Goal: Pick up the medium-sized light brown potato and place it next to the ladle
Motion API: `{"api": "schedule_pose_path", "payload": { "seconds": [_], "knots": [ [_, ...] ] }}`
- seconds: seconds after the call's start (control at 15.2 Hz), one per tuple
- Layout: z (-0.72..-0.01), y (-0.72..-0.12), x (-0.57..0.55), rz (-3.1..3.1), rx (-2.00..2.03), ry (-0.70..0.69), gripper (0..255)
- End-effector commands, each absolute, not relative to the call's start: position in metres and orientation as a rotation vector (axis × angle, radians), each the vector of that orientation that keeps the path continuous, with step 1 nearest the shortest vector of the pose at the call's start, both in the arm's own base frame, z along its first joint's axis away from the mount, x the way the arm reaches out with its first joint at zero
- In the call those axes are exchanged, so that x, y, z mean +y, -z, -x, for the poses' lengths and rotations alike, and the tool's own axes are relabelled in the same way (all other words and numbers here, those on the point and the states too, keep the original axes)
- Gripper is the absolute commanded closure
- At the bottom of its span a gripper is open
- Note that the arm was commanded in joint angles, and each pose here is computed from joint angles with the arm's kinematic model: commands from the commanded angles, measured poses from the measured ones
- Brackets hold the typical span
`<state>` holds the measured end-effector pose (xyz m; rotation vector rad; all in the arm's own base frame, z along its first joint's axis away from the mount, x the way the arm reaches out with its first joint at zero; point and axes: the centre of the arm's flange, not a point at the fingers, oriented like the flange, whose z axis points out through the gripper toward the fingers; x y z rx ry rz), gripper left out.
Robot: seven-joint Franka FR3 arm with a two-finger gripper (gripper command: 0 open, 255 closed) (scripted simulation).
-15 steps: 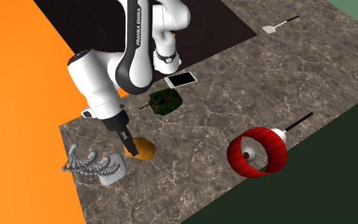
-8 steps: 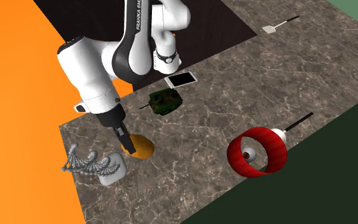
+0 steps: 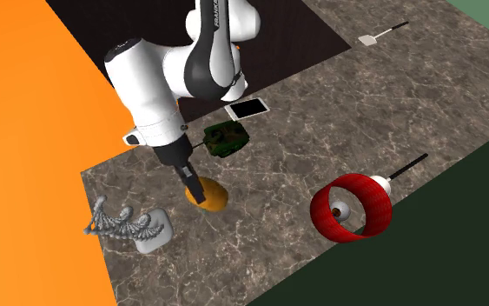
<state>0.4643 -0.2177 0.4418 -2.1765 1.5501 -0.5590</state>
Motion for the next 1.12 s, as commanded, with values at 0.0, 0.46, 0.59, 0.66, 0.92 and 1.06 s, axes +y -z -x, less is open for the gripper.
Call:
{"api": "schedule_pose_path", "payload": {
  "seconds": [0.0, 0.46, 0.59, 0.66, 0.92, 1.06],
  "knots": [
    [-0.465, -0.445, -0.190, 2.175, 1.551, 0.560, 255],
    [-0.467, -0.445, -0.098, 2.175, 1.551, 0.560, 255],
    [-0.468, -0.445, -0.071, 2.175, 1.551, 0.560, 255],
    [-0.468, -0.445, -0.058, 2.175, 1.551, 0.560, 255],
    [-0.469, -0.445, -0.005, 2.175, 1.551, 0.560, 255],
    [-0.470, -0.446, 0.021, 2.175, 1.551, 0.560, 255]
  ]
}}
